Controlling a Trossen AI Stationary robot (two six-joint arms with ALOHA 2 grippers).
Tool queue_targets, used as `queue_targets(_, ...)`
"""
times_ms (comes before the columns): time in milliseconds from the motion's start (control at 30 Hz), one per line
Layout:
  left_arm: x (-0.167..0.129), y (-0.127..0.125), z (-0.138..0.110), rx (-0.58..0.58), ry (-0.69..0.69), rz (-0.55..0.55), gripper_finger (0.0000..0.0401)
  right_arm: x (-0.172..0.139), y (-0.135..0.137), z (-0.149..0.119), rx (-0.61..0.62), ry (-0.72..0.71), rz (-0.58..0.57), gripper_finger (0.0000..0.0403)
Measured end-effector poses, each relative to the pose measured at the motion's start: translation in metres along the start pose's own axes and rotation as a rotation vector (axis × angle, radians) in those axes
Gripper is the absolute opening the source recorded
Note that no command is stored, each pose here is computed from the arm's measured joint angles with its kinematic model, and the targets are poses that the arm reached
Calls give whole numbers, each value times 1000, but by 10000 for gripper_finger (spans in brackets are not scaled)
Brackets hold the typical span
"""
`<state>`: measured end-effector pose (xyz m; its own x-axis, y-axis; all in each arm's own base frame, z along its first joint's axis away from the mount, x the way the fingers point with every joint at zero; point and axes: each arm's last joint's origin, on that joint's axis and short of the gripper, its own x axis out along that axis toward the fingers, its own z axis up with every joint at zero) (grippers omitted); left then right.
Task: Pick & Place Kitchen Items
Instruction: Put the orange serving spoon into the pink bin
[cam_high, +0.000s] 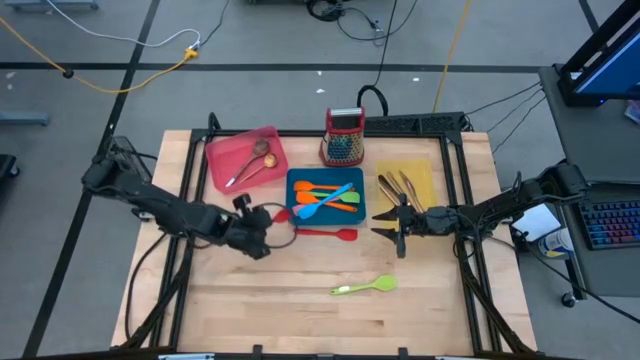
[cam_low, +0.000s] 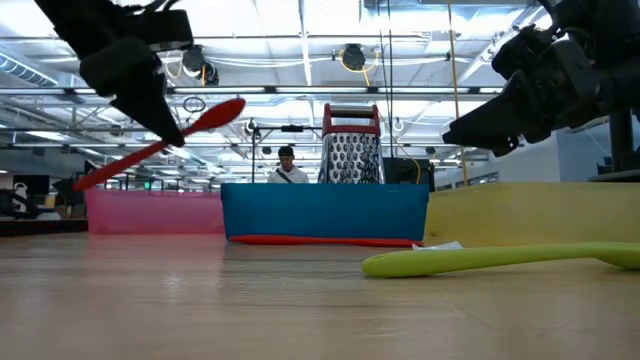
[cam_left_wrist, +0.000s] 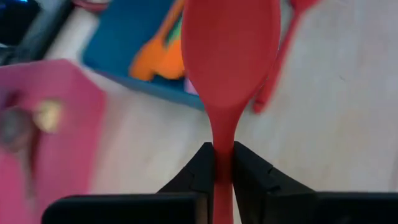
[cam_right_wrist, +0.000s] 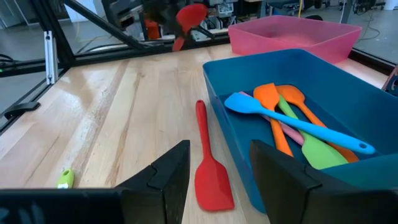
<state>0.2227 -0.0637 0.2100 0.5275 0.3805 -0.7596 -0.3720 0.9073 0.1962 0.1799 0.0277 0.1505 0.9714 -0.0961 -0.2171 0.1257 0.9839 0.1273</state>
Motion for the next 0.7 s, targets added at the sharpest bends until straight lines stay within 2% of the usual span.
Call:
queue_targets(267,-14,39,8,-16,-41,108,38,0,0,2,5,-15,1,160)
queue_targets(433,-8,59,14,-6,-22,183,37,0,0,3,9,-29,4,160)
queue_targets(567,-1,77,18,-51,-20,295,43,0,0,3,8,-28,4,160)
queue_targets(700,5,95,20,-77,16,356,42,0,0,3,8,-28,4,160)
